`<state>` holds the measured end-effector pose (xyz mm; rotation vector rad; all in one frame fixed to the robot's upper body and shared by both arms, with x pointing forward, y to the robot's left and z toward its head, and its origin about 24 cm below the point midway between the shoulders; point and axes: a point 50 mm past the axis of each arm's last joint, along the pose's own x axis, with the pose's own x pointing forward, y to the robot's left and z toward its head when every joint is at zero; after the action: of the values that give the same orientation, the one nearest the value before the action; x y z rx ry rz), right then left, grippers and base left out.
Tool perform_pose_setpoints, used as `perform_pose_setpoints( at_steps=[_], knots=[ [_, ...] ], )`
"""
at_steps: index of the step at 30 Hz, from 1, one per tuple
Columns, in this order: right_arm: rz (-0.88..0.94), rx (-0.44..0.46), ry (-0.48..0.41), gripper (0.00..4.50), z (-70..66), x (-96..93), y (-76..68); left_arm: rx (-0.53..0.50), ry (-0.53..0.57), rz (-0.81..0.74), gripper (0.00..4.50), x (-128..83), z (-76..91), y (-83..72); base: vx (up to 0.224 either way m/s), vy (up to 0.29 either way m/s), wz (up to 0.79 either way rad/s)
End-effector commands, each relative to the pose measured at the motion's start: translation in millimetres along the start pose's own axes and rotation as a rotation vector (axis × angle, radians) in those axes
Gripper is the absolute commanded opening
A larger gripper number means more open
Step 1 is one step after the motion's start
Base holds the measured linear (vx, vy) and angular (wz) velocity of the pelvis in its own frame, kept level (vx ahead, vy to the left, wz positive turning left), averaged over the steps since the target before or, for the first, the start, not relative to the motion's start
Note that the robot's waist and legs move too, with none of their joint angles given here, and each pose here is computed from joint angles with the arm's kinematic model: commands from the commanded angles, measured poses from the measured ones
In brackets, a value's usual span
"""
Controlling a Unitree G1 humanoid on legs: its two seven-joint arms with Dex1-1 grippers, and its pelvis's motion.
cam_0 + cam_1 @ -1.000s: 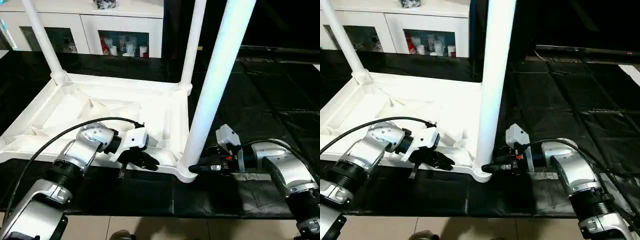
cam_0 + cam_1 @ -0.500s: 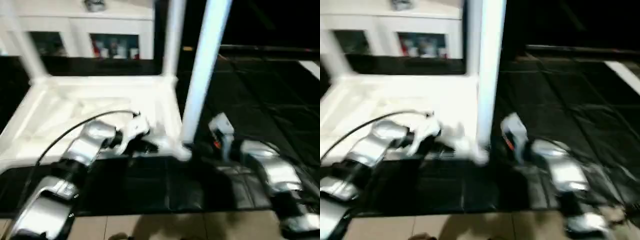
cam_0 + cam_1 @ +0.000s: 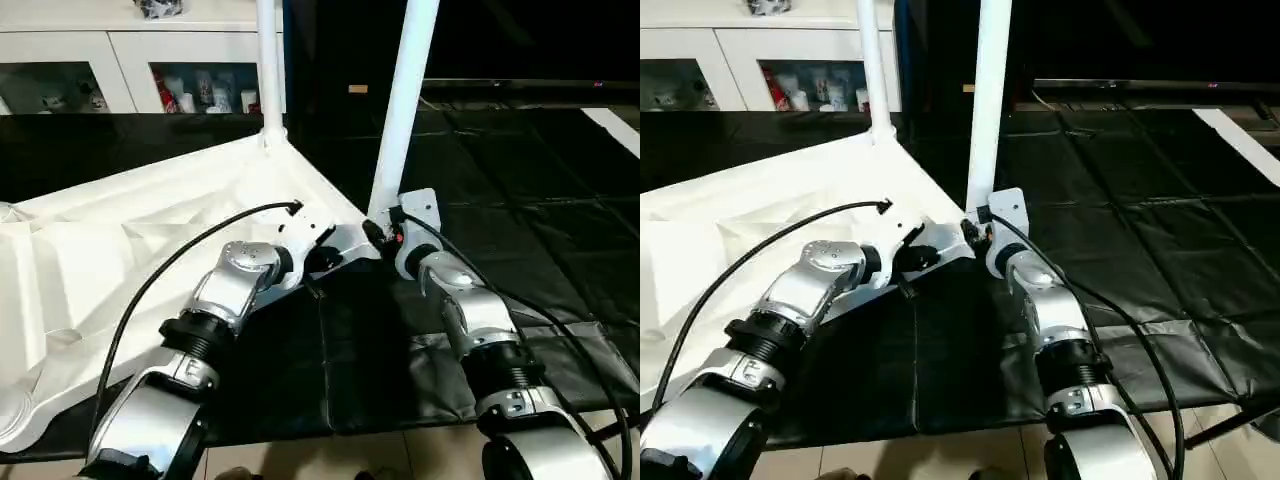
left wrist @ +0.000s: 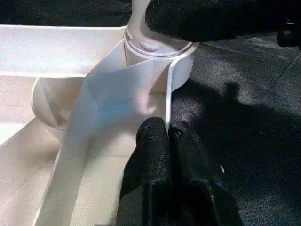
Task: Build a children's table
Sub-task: Rotate leg to tighten
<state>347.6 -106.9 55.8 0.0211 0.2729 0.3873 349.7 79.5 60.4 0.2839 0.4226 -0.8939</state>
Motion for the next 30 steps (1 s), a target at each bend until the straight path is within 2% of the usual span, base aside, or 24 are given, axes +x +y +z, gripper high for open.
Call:
perform_pose_setpoints(
  at_steps=[1, 3, 5, 7, 8, 10, 11, 14, 15, 17, 22, 30],
  knots=[
    [0.085, 0.046, 0.024, 2.80, -8.4, -2.4, 9.2, 0.052, -0.082, 0.015, 0.00, 1, 24.5, -0.7, 0.000, 0.000, 0.00],
    [0.120, 0.031, 0.009, 3.06, -7.7, -8.2, 3.4, 0.061, -0.076, 0.015, 0.00, -2, 21.7, 3.2, 0.000, 0.000, 0.00],
    [0.156, 0.032, 0.007, 3.14, -7.5, -14.8, -3.4, 0.076, -0.075, 0.010, 0.00, -6, 19.1, 6.7, 0.000, 0.000, 0.00],
    [0.209, 0.031, -0.010, 3.40, -4.6, -25.1, -15.1, 0.098, -0.077, -0.011, 0.00, -11, 15.0, 11.0, 0.000, 0.000, 0.00],
    [0.209, 0.031, -0.010, 3.49, -4.6, -25.1, -15.1, 0.098, -0.077, -0.011, 0.00, -11, 15.0, 11.0, 0.000, 0.000, 0.00],
    [0.277, -0.019, -0.012, 3.60, -2.0, -37.9, -28.8, 0.136, -0.074, -0.058, 0.00, -17, 8.6, 13.9, 0.000, 0.000, 0.00],
    [0.300, -0.035, -0.011, 3.60, -1.0, -41.5, -31.8, 0.148, -0.072, -0.076, 0.00, -19, 6.7, 14.4, 0.000, 0.000, 0.00],
    [0.400, -0.114, -0.002, 3.96, 4.0, -55.5, -43.7, 0.188, -0.045, -0.165, 0.00, -29, -2.6, 16.1, 0.000, 0.000, 0.00],
    [0.400, -0.114, -0.002, 4.00, 4.0, -55.5, -43.7, 0.188, -0.045, -0.165, 0.00, -29, -2.6, 16.1, 0.000, 0.000, 0.00],
    [0.479, -0.179, 0.020, 4.06, 6.4, -63.9, -49.9, 0.226, -0.039, -0.272, 0.00, -37, -6.9, 14.0, 0.000, 0.000, 0.00],
    [0.629, -0.260, 0.073, 4.41, 6.7, -72.8, -48.3, 0.294, -0.010, -0.425, 0.00, -49, -11.9, 11.0, 0.000, 0.000, 0.00],
    [0.890, -0.285, 0.131, 4.41, 3.0, -80.9, -31.6, 0.338, 0.005, -0.607, 0.00, -57, -12.7, 2.5, 0.000, 0.000, 0.00]
  ],
)
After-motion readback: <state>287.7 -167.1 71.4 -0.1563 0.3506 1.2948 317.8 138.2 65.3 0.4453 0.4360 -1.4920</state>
